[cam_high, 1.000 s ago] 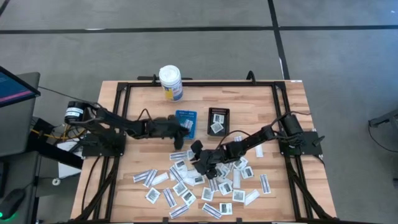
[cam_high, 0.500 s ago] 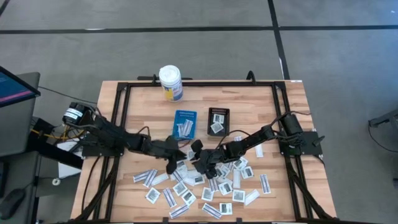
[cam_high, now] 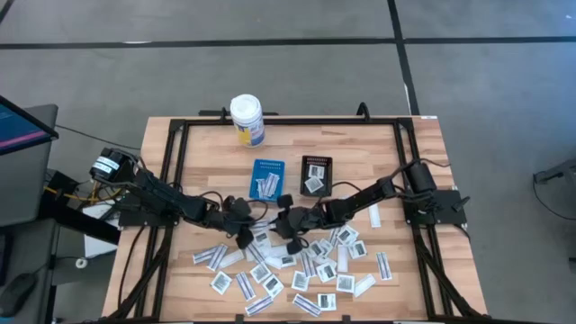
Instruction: Pick & Place First Aid Supplies
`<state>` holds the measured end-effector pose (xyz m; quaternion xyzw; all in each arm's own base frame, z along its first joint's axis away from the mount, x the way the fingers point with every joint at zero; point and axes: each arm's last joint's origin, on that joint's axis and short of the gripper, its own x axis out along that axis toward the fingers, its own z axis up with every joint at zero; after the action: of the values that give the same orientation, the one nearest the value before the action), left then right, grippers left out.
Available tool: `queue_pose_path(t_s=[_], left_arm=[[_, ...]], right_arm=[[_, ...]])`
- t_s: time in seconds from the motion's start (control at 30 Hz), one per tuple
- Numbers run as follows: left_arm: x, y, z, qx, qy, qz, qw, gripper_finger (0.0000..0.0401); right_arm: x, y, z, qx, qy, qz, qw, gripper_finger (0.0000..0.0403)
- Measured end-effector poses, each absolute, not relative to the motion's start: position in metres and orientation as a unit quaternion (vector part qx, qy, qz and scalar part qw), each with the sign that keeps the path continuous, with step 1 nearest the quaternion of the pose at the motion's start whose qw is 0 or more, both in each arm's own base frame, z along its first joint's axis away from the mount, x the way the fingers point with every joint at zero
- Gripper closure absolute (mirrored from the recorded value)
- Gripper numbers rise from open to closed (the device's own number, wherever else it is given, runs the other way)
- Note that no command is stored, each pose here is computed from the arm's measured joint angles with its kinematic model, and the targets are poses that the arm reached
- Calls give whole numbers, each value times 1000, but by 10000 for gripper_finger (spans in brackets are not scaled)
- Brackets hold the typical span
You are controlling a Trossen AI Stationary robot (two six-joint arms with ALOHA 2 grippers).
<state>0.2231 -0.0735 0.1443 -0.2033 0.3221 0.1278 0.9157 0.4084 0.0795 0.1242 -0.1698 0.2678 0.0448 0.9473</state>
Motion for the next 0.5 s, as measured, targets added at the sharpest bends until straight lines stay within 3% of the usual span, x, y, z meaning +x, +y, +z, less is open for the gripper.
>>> queue_pose_path(t_s=[0.5], left_arm=[[218, -73, 140, -226, 354, 148, 895, 327]], right_arm=[[408, 82, 124, -127, 270, 39, 954, 326]])
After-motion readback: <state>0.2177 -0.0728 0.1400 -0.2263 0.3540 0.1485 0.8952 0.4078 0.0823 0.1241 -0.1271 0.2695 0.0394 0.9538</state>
